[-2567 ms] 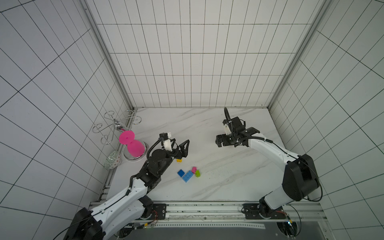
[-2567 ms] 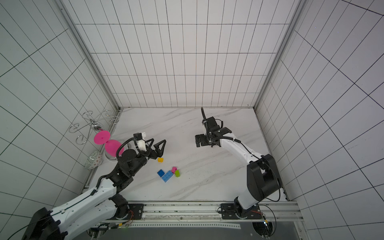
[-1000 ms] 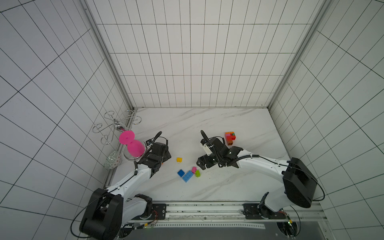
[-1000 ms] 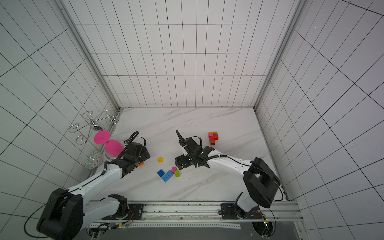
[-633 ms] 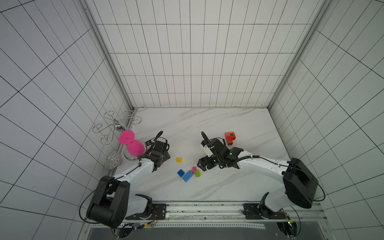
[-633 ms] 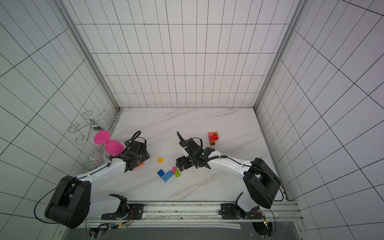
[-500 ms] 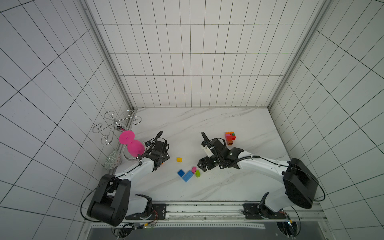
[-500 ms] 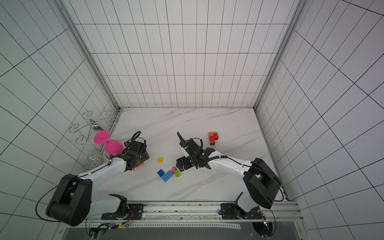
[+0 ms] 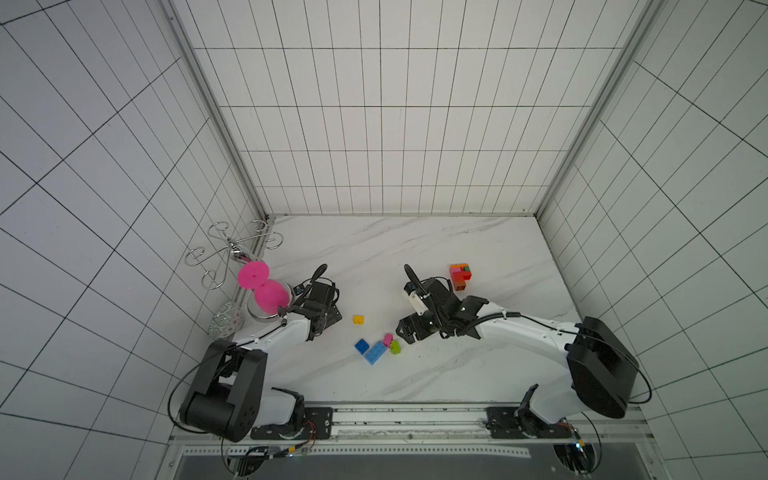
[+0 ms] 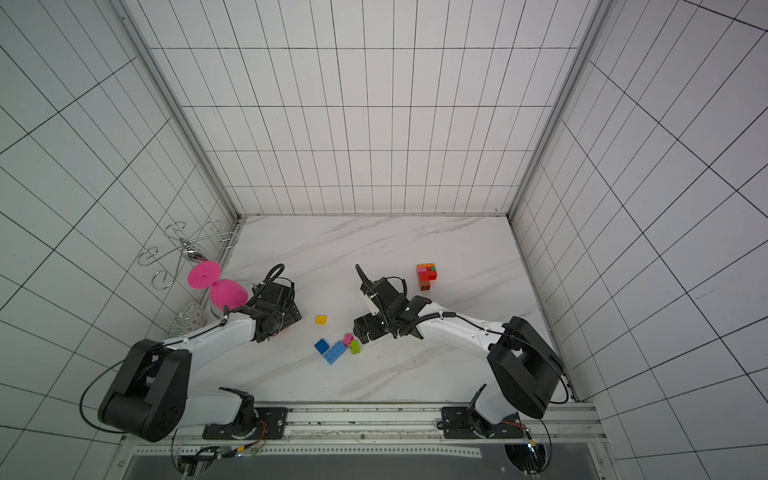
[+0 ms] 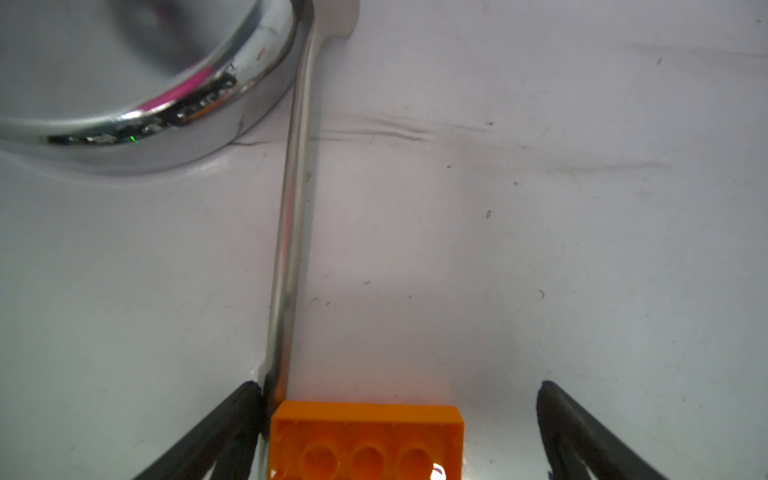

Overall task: Assemble the letter p with lego
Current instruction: Move the lego brick at the center of the board, then pick up the lego brick from the center of the board.

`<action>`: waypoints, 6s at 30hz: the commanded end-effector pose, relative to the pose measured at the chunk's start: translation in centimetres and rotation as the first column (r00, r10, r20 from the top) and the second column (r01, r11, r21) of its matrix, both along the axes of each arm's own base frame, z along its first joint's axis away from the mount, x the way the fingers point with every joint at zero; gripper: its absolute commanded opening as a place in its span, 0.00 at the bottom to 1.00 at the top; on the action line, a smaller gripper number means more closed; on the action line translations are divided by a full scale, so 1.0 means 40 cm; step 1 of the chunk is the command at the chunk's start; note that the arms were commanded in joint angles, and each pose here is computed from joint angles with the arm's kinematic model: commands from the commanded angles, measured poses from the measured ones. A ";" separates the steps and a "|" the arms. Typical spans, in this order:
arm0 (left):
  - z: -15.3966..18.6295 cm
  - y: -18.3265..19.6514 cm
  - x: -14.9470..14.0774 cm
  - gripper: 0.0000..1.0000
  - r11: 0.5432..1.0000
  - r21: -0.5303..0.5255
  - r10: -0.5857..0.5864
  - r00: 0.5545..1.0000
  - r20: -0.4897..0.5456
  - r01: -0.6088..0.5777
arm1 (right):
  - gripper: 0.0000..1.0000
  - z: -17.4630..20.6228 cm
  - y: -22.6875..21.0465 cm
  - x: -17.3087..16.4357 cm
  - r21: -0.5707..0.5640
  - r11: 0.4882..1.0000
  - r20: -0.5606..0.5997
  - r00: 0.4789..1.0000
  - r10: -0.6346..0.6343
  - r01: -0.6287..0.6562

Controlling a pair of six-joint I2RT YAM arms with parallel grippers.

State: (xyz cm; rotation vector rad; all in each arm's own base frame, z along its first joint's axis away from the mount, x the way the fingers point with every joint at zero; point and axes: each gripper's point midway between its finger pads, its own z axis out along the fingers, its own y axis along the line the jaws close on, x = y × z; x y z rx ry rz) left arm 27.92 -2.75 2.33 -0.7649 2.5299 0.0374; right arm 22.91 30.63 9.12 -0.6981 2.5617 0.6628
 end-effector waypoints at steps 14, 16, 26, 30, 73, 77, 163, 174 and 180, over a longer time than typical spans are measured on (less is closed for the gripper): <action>0.014 -0.116 0.031 0.97 0.993 -0.029 -0.116 0.993 0.035 0.117 | 0.89 -0.010 -0.034 -0.004 0.008 1.000 -0.012 1.000 -0.023 0.023; 0.016 -0.133 0.040 0.97 0.989 -0.044 -0.136 0.990 0.044 0.138 | 0.89 -0.010 -0.040 -0.004 0.008 1.000 -0.011 1.000 -0.027 0.027; 0.015 -0.202 0.083 0.97 0.964 -0.100 -0.239 0.969 0.069 0.245 | 0.89 -0.005 -0.071 0.005 0.017 0.998 -0.007 0.998 -0.059 0.059; 0.019 -0.256 0.093 0.97 0.940 -0.142 -0.299 0.950 0.089 0.309 | 0.89 -0.006 -0.084 0.011 0.017 0.997 -0.009 0.997 -0.079 0.079; 0.165 -0.284 -0.010 0.97 0.857 -0.218 -0.413 0.875 0.251 0.467 | 0.29 -0.137 -0.095 0.004 -0.357 0.919 0.151 0.981 -0.122 0.169; 0.170 -0.370 -0.043 0.97 0.804 -0.221 -0.501 0.829 0.248 0.552 | 0.31 -0.135 -0.136 0.019 -0.334 0.921 0.124 0.978 -0.169 0.202; 0.162 -0.595 -0.136 0.20 0.478 -0.409 -0.764 0.598 0.245 0.778 | 0.61 0.090 -0.053 -0.108 0.172 0.977 0.128 0.986 0.105 -0.127; 0.283 -0.666 -0.219 0.21 0.153 -0.609 -0.756 0.489 0.435 0.778 | 0.64 0.113 -0.007 -0.126 0.127 0.943 0.288 0.921 0.263 -0.308; 0.292 -0.669 -0.244 0.21 0.097 -0.637 -0.744 0.481 0.464 0.765 | 0.66 0.123 0.013 -0.134 0.152 0.917 0.332 0.893 0.304 -0.369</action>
